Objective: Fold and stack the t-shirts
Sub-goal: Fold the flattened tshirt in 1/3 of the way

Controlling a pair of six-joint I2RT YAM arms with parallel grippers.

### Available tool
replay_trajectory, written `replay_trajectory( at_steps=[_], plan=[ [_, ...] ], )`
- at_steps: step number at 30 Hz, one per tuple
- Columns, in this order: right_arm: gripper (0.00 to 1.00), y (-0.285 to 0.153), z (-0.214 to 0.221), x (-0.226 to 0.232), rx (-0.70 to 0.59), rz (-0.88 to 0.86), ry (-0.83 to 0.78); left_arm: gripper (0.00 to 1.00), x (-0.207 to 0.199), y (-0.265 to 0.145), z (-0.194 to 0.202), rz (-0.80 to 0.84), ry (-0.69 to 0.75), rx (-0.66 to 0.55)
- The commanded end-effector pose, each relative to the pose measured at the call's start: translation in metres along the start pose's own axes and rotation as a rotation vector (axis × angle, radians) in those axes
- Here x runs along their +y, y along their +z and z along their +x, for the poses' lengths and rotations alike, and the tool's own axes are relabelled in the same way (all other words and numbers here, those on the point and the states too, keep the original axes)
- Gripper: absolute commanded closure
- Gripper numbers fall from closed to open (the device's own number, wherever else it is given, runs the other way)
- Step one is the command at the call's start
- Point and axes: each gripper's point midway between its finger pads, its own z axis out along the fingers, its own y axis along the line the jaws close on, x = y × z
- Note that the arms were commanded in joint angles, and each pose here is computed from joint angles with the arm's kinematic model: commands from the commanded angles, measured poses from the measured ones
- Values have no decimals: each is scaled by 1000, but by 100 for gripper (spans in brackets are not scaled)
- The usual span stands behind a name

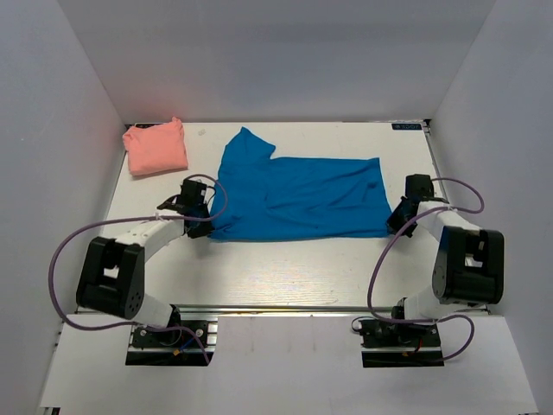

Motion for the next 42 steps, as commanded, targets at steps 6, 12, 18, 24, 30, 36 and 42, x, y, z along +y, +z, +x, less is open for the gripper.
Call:
replay_trajectory(
  at_steps=[6,12,18,24,30,36,42],
  plan=[
    [100,-34,2,-47,-60,169,36,100,26,-32,34,-98,-180,37],
    [100,-31,33,-72,19,245,85,100,36,-33,110,-101,-202,253],
    [100,-31,47,-96,16,321,133,100,38,-36,133,-120,-234,333],
    [100,-38,26,-82,-32,253,134,100,26,-61,68,-95,-227,149],
    [100,-47,13,-68,-66,177,108,100,-4,-107,5,136,-140,-104],
    [100,-46,13,-75,-63,223,117,100,39,-101,30,-109,-223,-33],
    [100,-42,18,-79,-36,248,121,100,47,-79,72,-199,-251,162]
  ],
)
